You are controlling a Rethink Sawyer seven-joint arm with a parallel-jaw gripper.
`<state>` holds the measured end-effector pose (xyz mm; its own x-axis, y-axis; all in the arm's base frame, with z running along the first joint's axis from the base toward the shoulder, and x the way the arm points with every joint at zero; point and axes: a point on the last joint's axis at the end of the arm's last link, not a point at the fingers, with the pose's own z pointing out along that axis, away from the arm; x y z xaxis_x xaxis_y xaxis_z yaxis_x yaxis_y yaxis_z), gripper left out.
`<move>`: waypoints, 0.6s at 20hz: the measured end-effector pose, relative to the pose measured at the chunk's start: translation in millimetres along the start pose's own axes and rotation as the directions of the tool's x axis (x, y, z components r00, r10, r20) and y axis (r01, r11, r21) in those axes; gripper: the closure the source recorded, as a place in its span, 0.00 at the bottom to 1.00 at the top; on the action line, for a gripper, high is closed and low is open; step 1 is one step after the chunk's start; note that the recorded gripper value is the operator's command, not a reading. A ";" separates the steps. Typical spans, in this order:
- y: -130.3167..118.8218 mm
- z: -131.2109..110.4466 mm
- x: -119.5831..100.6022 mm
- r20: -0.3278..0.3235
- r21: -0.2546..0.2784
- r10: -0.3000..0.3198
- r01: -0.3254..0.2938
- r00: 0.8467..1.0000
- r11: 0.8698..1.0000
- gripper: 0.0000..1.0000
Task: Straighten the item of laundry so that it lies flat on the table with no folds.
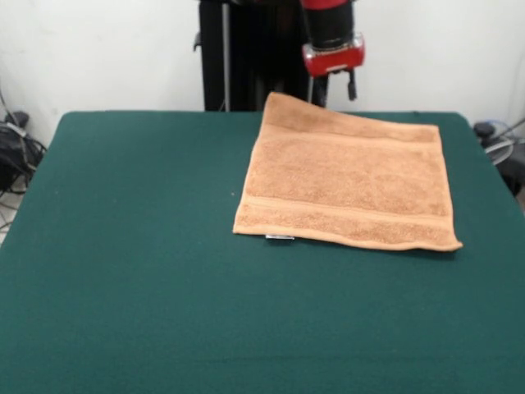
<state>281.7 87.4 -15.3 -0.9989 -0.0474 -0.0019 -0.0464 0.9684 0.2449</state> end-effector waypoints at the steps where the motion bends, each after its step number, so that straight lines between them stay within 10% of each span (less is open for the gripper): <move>1: -3.3 0.9 6.7 0.000 0.002 0.001 -0.001 1.000 1.000 0.00; 12: -14.2 1.6 21.2 -0.007 0.015 0.027 -0.027 1.000 1.000 0.00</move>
<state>261.2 73.1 -20.4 -0.9997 -0.0228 0.0112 -0.0196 0.9728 0.2308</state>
